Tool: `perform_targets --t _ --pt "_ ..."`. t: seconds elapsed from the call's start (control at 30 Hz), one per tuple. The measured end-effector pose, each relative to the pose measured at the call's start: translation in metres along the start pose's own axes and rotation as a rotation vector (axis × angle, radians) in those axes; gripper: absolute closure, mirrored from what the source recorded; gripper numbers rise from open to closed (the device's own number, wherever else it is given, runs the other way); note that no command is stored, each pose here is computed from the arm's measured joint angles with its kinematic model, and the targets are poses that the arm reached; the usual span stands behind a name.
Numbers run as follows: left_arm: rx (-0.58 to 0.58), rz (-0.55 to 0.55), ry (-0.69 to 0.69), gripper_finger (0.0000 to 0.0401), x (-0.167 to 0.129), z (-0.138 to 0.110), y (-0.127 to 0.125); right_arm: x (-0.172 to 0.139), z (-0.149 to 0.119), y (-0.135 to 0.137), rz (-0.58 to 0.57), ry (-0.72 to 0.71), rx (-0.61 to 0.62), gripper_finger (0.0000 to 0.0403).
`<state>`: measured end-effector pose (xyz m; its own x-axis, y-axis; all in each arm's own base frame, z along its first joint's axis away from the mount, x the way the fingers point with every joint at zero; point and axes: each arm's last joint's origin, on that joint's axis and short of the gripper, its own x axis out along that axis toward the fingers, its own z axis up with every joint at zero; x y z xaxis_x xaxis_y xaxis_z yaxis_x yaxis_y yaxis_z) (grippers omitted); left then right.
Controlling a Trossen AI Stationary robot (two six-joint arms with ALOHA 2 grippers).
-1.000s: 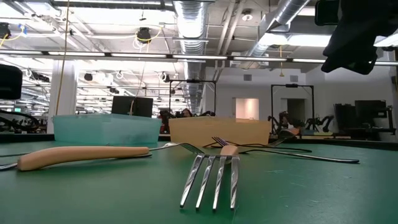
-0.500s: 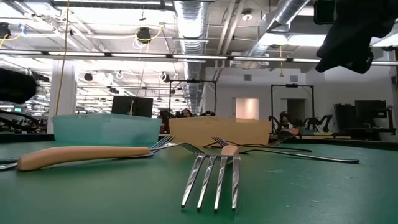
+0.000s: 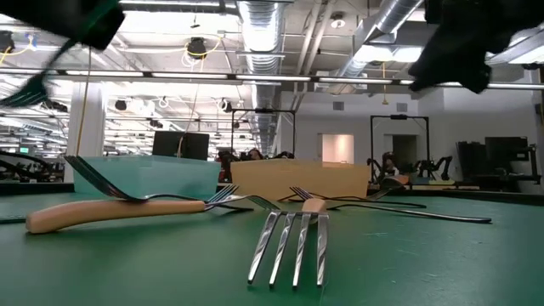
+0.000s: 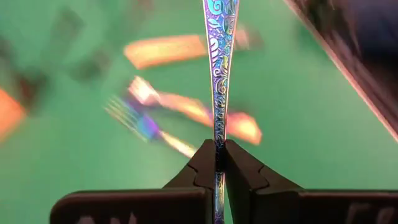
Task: Sort silverware by color (type)
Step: Put the blue fork into the blue bin
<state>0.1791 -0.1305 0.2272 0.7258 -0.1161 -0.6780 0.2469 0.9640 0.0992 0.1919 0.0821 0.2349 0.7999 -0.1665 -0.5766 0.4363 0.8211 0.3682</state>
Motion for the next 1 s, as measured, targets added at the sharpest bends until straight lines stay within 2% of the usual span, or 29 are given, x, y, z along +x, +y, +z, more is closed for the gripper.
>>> perform_targets --t 0.1,0.27,0.33,0.47,0.57,0.67,0.8,1.0 --pt "0.015 0.1 -0.177 0.0401 -0.01 0.017 0.01 0.004 0.004 0.004 -0.022 -0.1 -0.071 0.0255" --pt "0.085 0.175 -0.44 0.0401 -0.02 0.046 0.028 0.017 0.014 0.017 -0.031 -0.247 -0.223 0.0255" --pt "0.117 0.162 -0.534 0.0401 -0.019 0.054 0.036 0.025 0.02 0.024 -0.003 -0.319 -0.263 0.0255" --pt "0.146 0.056 -0.733 0.0401 -0.012 0.053 0.056 0.037 0.028 0.041 0.066 -0.463 -0.406 0.0255" --pt "0.113 0.077 -0.788 0.0401 -0.004 0.041 0.075 0.043 0.03 0.051 0.103 -0.554 -0.508 0.0255" --pt "0.084 0.136 -0.827 0.0401 0.001 0.028 0.091 0.049 0.031 0.056 0.11 -0.623 -0.521 0.0255" --pt "0.075 0.15 -0.904 0.0401 0.005 0.024 0.101 0.063 0.034 0.054 0.133 -0.657 -0.467 0.0255" --pt "0.095 0.152 -0.866 0.0401 0.024 0.023 0.101 0.087 0.039 0.044 0.155 -0.663 -0.375 0.0255"
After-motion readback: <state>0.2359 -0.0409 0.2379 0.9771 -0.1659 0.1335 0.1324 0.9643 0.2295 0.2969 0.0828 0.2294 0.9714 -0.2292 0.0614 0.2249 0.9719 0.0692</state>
